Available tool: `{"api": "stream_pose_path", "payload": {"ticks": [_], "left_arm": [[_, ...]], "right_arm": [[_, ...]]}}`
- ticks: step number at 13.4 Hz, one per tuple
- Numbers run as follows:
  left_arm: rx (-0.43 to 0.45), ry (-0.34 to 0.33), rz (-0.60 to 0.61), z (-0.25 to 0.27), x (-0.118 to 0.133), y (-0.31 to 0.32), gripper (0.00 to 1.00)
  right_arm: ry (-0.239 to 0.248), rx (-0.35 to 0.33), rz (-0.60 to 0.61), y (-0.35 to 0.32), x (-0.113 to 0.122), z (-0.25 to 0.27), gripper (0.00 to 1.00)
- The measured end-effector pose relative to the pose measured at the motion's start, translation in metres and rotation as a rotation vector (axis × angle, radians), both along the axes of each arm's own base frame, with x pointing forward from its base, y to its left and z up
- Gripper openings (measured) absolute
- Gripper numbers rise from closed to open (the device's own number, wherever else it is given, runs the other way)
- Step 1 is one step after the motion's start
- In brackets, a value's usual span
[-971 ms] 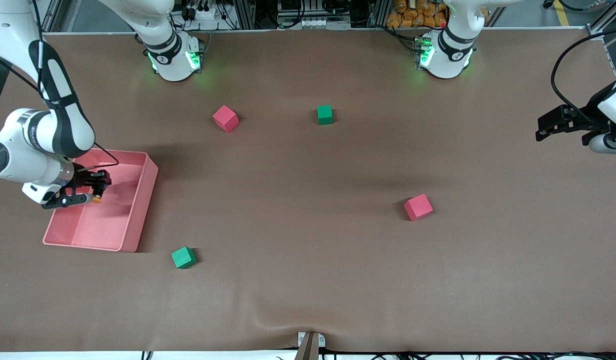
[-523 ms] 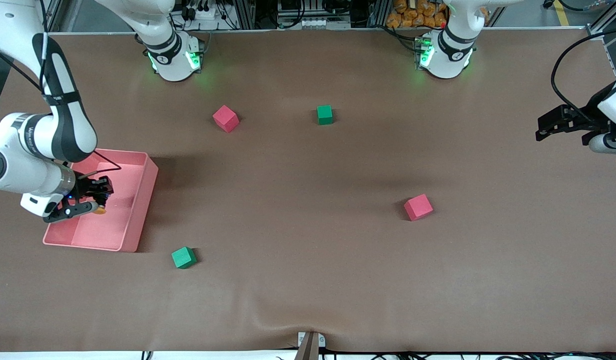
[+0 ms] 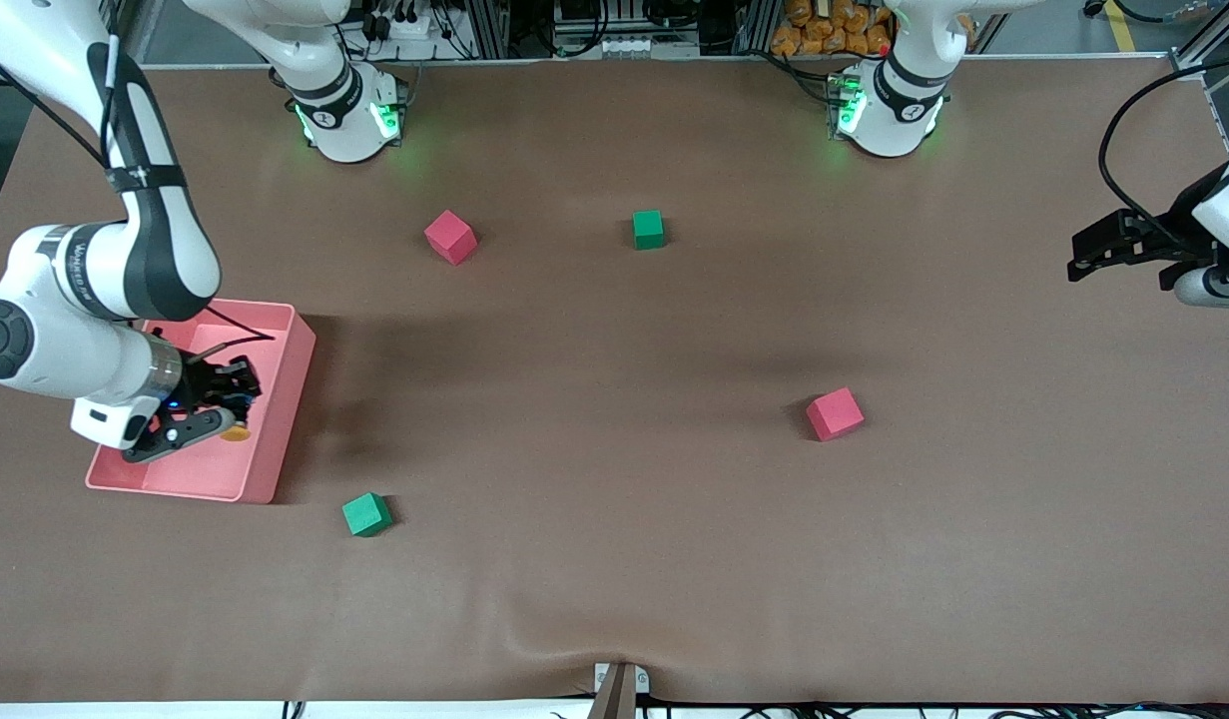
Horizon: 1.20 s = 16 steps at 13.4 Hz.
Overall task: Place and upright button with both arms
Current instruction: 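Carry the button with the right gripper to the table middle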
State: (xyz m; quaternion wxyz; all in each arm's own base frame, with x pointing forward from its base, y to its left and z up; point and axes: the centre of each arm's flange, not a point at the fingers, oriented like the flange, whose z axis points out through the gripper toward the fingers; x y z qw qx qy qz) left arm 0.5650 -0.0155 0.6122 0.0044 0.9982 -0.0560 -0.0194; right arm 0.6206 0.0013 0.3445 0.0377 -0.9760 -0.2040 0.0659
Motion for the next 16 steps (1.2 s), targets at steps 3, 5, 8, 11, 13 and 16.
{"api": "stream_pose_path", "payload": {"ticks": [3,5,8,11,13,16], "left_arm": [[0.0,0.003,0.0,-0.002,0.001,0.0,1.0],[-0.001,0.004,0.0,-0.002,0.001,0.0,1.0],[-0.002,0.004,0.0,-0.002,0.001,0.0,1.0],[-0.003,0.005,0.0,-0.003,0.001,0.0,1.0],[-0.007,0.007,0.0,-0.003,0.001,-0.001,1.0],[-0.015,0.013,0.0,-0.004,0.001,-0.001,1.0]], "right_arm": [[-0.002,0.031,0.04,0.04,0.0,0.003,0.42],[-0.004,0.043,0.051,0.067,0.0,0.006,0.42],[-0.012,0.043,0.064,0.116,-0.004,0.013,0.42],[-0.026,0.036,0.045,0.188,-0.016,0.024,0.42],[-0.031,0.028,0.001,0.236,-0.029,0.03,0.42],[-0.067,0.034,-0.07,0.295,-0.045,0.034,0.42]]}}
